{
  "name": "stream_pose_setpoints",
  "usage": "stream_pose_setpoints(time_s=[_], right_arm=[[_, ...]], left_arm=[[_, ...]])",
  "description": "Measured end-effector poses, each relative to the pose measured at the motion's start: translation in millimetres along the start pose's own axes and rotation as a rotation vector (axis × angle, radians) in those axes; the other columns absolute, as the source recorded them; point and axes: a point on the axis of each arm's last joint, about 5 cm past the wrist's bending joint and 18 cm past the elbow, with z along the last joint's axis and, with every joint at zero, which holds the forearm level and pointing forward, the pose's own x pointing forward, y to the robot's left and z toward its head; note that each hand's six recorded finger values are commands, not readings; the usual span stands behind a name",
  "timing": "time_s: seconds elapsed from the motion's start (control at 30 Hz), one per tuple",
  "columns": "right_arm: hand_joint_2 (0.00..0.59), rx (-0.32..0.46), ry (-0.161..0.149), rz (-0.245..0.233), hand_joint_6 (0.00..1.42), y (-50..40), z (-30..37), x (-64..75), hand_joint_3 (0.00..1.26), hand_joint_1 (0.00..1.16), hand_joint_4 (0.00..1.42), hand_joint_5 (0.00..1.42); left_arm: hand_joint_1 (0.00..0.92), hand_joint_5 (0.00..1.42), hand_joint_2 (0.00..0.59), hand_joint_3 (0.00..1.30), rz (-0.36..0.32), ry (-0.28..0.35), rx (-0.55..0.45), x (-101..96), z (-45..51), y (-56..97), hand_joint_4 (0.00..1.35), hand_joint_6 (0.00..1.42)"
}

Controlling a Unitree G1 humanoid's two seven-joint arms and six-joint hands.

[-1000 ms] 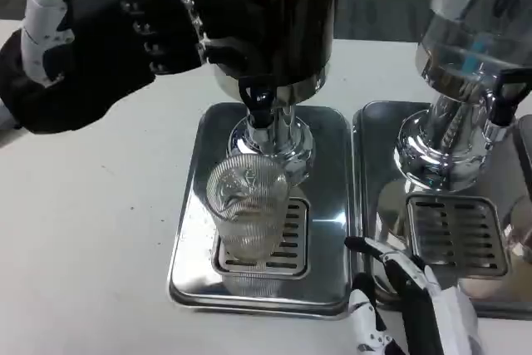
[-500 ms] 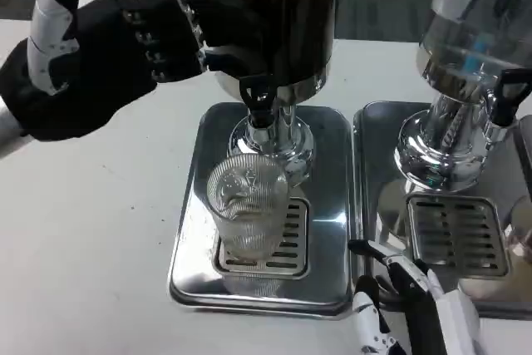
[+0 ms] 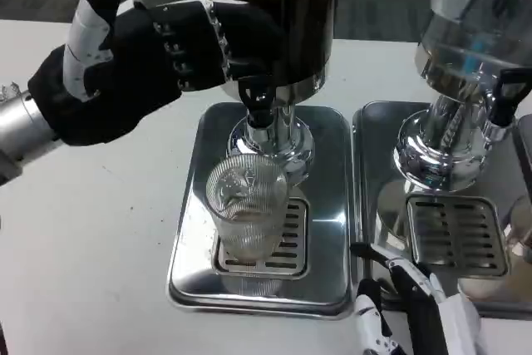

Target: Grasp the cup under the faucet to collect the drink, then remove the cup.

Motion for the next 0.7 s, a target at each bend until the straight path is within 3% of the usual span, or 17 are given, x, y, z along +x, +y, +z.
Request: stream_pose_setpoints(time_s=[0.7], right_arm=[[0.509, 0.004, 0.011, -0.004, 0.03, -0.2, 0.6, -3.0, 0.32, 0.21, 0.23, 0.16]], left_arm=[[0.0, 0.15, 0.094, 0.28, -0.02, -0.007, -0.017, 22.3, -17.0, -9.4, 0.14, 0.26]])
